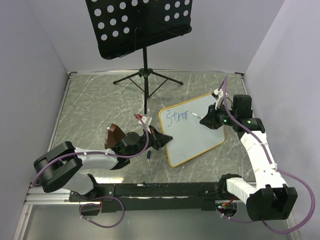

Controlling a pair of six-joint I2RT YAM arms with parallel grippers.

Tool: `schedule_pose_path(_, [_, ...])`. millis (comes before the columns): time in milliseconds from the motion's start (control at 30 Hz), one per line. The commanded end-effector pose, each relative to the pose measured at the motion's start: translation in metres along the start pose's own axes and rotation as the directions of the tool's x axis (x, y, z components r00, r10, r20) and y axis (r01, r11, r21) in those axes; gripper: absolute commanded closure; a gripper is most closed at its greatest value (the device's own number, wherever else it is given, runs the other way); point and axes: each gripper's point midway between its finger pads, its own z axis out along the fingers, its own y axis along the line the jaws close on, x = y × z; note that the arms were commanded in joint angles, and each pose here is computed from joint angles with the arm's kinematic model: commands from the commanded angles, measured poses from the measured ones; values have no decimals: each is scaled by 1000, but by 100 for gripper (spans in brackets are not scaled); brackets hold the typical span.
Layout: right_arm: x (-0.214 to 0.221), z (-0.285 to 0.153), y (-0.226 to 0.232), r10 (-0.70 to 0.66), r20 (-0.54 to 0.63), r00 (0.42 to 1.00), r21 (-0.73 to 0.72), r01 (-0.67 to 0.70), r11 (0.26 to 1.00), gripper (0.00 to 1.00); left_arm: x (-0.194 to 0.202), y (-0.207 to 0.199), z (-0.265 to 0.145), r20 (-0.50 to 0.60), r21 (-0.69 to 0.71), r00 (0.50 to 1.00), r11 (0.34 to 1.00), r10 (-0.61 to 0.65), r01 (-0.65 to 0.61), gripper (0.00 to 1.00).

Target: Write a sentence on the whiteboard

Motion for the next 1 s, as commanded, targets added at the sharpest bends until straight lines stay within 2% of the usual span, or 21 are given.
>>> schedule_pose_path(0, [-30,-4,6,-35,80,996,-29,37,999,100,-30,-32,5,92,115,995,992,32,-42,99])
schedule_pose_path(967, [-28,11,7,-12,42,999,-57,14,998,100,-29,-33,7,90,126,995,991,29,-40,99])
